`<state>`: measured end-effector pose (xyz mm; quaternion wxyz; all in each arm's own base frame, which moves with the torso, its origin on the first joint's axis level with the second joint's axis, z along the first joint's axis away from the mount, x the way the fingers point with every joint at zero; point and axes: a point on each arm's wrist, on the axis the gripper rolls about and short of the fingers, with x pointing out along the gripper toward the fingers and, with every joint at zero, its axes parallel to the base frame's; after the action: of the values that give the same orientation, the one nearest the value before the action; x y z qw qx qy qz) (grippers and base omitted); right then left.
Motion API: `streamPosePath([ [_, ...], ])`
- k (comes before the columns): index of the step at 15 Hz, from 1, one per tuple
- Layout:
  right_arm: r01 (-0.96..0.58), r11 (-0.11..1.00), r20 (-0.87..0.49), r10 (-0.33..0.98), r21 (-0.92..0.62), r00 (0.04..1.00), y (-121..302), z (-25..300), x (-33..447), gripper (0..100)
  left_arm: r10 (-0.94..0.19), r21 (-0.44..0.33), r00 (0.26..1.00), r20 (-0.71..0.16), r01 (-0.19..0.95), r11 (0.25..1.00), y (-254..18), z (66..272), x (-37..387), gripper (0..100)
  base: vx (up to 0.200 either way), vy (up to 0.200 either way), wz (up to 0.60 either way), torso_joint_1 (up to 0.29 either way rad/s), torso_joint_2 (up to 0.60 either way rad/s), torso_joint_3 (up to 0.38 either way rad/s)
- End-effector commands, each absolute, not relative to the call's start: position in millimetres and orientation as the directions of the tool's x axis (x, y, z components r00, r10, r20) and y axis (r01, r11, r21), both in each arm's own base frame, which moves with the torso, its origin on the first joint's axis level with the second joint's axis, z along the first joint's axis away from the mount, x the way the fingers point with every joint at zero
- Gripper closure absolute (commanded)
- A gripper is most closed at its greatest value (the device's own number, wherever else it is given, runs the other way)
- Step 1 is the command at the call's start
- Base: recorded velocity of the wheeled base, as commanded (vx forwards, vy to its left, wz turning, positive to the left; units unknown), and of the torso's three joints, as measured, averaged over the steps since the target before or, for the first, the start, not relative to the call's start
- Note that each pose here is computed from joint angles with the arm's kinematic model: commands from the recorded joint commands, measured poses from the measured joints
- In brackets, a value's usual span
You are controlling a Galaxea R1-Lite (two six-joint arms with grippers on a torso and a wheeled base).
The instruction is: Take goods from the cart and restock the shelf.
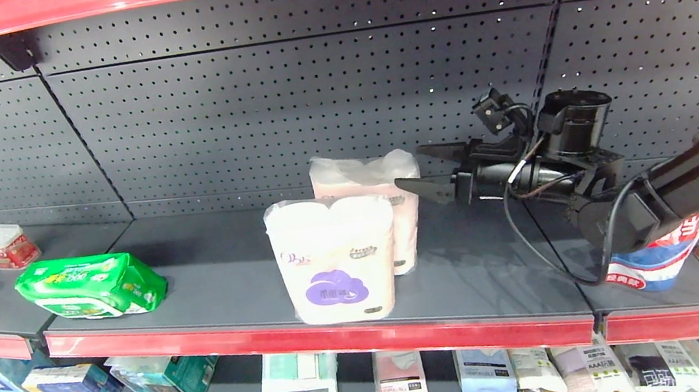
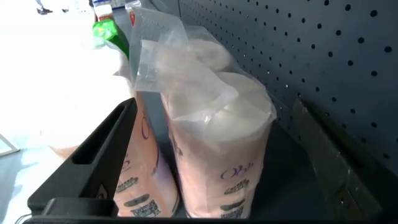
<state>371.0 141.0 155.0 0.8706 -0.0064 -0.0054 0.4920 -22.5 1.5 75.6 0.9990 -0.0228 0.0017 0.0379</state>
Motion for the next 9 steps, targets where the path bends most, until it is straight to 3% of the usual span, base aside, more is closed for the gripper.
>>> streamPosePath([
  [1,-0.857,0.515,0.006,0.857,-0.019,0.515,139.5,158.6,366.3,0,0.077,-0.046,0.997,-0.005,-0.077,0.996,1.5,75.6,-22.5,0,0.0,0.0,0.0,0.0,0.0,0.0],
  [9,-0.854,0.519,-0.001,0.855,-0.014,0.519,134.6,160.8,357.4,0,0.077,-0.046,0.997,-0.005,-0.077,0.996,1.5,75.6,-22.5,0,0.0,0.0,0.0,0.0,0.0,0.0],
])
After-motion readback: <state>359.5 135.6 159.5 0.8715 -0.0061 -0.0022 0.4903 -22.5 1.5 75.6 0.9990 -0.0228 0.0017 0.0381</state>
